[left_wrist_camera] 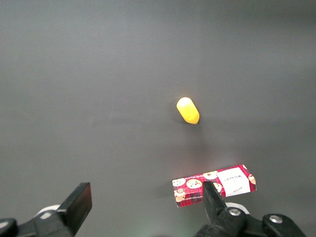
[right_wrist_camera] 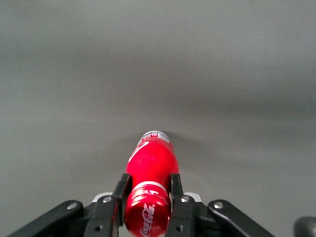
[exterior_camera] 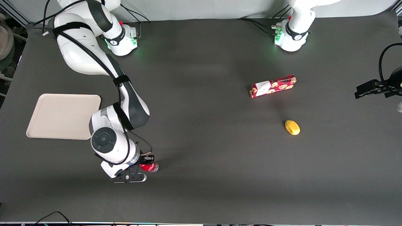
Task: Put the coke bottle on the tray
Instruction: 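Lift the bottle and carry it with the right gripper over the tray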
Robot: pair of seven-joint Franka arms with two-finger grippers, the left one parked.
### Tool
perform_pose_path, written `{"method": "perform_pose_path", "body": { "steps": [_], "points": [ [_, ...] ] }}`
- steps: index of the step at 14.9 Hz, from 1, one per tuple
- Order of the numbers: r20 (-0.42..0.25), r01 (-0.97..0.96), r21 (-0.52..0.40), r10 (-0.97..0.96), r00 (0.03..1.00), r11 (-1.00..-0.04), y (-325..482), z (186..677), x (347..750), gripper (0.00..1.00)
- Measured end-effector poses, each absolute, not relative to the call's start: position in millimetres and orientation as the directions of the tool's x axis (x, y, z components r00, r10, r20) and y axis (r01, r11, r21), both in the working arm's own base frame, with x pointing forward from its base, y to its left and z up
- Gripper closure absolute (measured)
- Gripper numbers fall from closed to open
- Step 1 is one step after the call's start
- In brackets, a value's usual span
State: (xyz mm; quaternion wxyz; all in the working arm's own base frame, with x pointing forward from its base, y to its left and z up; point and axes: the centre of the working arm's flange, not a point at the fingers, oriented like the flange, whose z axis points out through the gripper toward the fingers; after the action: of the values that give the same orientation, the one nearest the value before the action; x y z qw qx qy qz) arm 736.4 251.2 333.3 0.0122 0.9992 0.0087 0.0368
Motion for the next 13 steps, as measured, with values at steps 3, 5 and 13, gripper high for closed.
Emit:
{"method": "perform_pose_path", "body": {
  "steps": [3,5,13],
  "points": [
    [0.062,-0.012,0.046,-0.009,0.998,-0.999,235.2,404.4,727.0,0.63],
    [0.05,-0.044,0.061,-0.041,0.998,-0.997,210.9,464.0,713.2,0.63],
    [-0.039,-0.12,0.109,-0.125,0.991,-0.987,23.1,586.7,658.4,0.63]
  ]
}}
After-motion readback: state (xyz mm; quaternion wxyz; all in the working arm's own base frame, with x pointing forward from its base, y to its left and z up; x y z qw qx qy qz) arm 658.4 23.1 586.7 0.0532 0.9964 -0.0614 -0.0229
